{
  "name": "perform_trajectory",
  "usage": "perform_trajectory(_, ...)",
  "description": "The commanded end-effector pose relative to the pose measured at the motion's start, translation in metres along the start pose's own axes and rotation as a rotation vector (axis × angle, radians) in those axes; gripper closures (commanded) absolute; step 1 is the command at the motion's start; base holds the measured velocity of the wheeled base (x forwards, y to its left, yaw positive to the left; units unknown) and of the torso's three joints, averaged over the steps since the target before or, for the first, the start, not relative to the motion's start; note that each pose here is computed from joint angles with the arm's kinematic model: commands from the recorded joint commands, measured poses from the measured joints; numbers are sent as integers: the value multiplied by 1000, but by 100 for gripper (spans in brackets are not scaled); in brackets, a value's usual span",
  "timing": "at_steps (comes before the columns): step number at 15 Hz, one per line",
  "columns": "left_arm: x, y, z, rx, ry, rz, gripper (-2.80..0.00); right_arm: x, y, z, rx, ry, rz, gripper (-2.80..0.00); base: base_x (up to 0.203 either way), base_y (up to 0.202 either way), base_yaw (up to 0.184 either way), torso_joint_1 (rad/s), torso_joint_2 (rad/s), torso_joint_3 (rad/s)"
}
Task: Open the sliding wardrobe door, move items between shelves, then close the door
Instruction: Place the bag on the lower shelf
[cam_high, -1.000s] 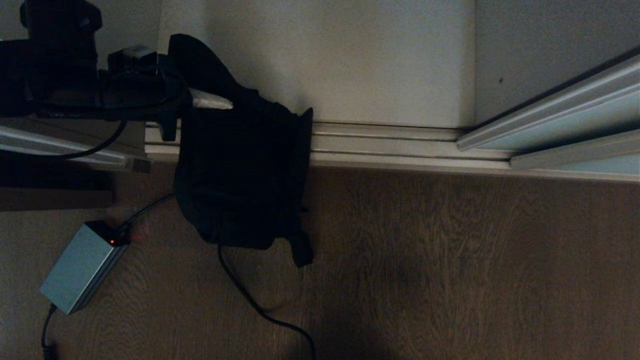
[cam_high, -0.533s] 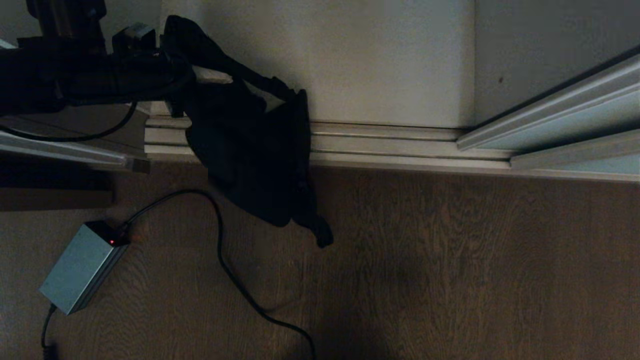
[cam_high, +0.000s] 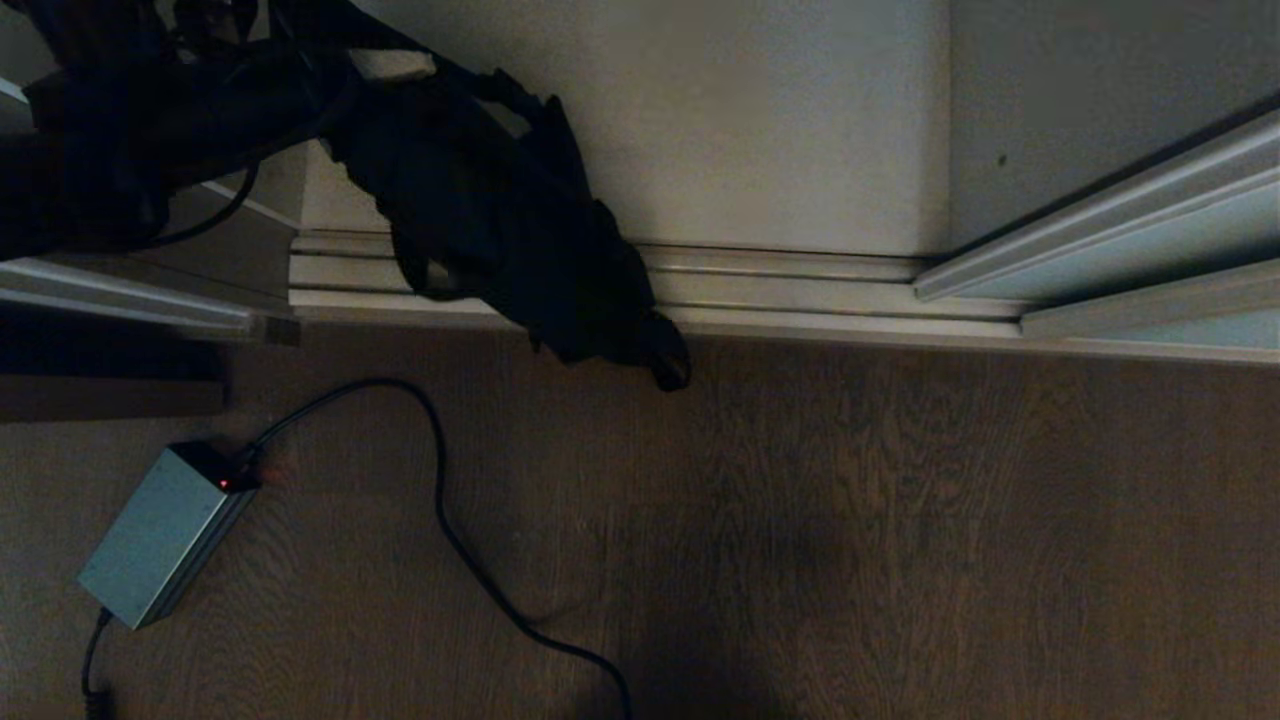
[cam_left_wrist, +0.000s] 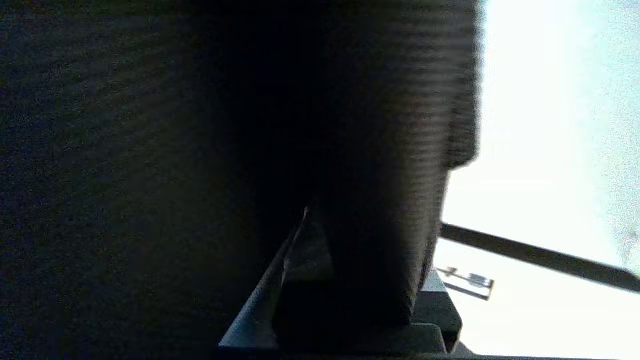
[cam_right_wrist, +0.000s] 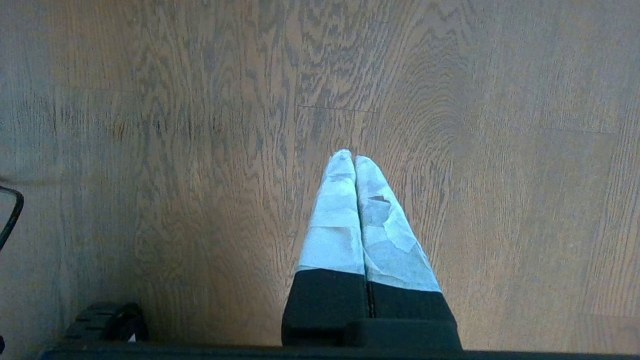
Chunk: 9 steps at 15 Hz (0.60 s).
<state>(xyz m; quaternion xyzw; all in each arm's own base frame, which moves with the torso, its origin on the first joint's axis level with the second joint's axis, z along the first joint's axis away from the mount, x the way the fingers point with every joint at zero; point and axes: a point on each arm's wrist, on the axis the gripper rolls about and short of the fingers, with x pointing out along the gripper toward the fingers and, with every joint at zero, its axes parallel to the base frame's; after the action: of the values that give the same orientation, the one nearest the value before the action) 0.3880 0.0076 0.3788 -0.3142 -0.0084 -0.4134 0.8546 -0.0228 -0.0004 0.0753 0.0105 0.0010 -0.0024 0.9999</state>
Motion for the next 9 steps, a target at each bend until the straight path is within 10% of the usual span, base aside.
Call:
perform_trajectory(1, 2, 0, 2, 52, -28, -44, 0, 0, 0, 0, 0, -4, 2, 0, 0, 0, 0, 0, 0, 0)
perform_trajectory(9, 10, 26, -4, 231, -160, -147, 0, 0, 0, 0, 0, -4, 1, 0, 0, 0, 0, 0, 0, 0)
